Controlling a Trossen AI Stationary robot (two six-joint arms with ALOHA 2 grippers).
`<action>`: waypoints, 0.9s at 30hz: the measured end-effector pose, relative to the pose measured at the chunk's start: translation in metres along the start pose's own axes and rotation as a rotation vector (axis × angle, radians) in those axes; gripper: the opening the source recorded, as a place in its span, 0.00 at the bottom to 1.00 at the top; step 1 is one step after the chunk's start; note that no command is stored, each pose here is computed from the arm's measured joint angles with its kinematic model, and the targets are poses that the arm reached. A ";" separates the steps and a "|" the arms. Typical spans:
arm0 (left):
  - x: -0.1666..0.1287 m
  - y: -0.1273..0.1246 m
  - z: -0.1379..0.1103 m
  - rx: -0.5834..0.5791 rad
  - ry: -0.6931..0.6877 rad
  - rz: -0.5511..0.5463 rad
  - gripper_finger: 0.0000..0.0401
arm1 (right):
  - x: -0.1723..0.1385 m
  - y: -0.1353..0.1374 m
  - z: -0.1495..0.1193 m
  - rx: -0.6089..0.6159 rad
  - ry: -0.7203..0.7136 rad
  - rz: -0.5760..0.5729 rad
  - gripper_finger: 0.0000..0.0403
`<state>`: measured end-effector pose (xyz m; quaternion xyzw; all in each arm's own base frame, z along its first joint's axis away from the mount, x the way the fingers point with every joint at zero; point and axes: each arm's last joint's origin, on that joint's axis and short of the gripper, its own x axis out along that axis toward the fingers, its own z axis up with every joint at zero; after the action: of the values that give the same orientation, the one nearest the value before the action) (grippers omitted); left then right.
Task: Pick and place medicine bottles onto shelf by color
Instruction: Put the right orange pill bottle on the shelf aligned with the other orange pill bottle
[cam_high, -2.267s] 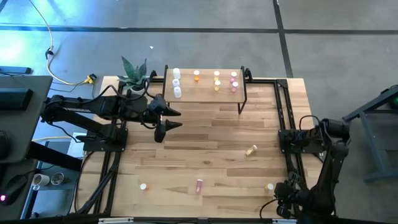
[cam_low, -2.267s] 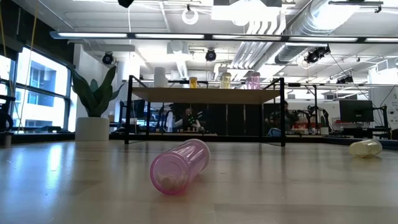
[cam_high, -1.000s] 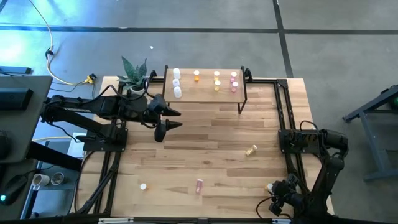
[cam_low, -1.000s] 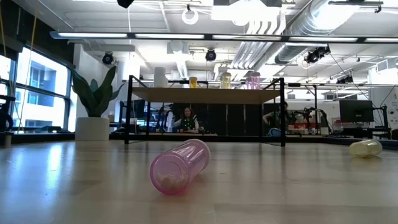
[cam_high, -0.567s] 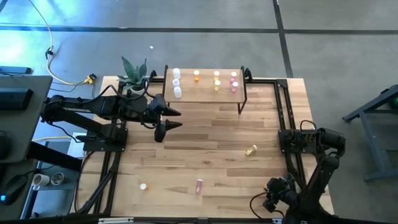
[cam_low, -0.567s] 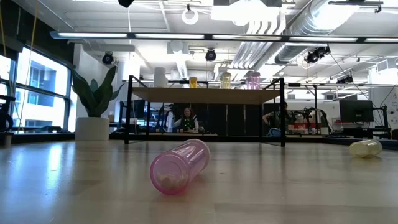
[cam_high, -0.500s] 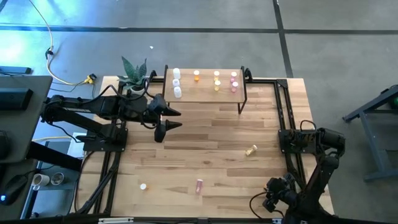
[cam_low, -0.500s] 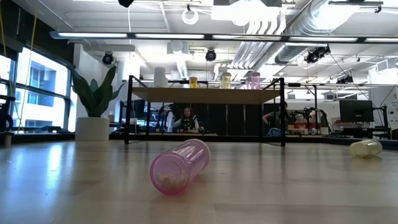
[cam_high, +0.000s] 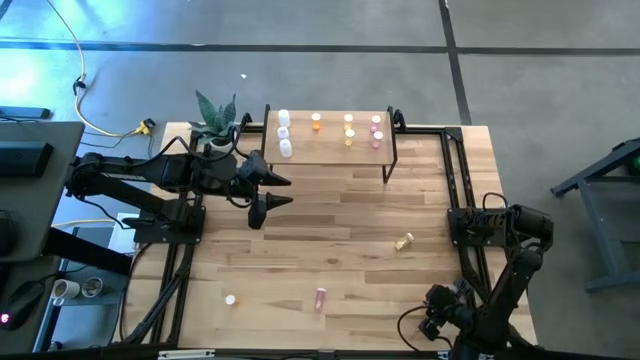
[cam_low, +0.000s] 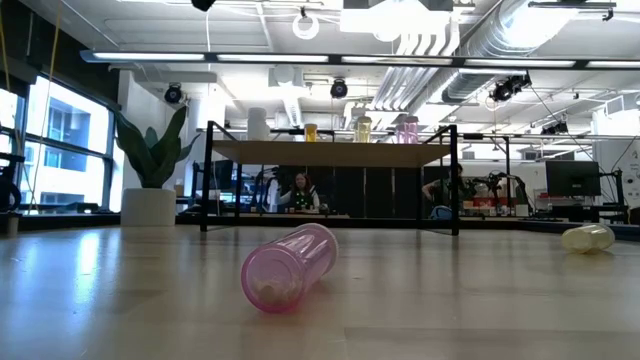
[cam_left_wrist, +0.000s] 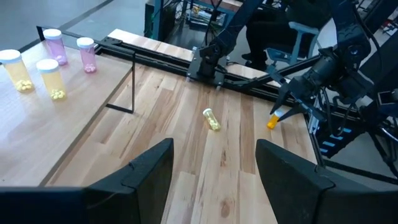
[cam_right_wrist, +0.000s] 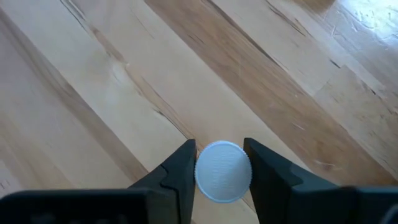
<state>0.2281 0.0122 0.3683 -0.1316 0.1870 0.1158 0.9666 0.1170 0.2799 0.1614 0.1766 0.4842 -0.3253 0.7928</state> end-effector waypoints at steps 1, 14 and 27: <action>0.000 0.000 0.000 0.001 0.000 0.000 0.54 | 0.000 0.001 0.001 0.004 0.002 0.001 0.27; 0.001 0.008 0.002 -0.005 -0.007 0.032 0.54 | -0.002 0.006 0.010 0.062 0.043 0.043 0.27; 0.001 0.012 0.003 -0.013 -0.009 0.043 0.54 | -0.015 0.012 0.049 0.174 0.014 0.175 0.27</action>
<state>0.2270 0.0249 0.3683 -0.1334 0.1845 0.1386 0.9638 0.1522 0.2647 0.1968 0.2886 0.4426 -0.2942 0.7964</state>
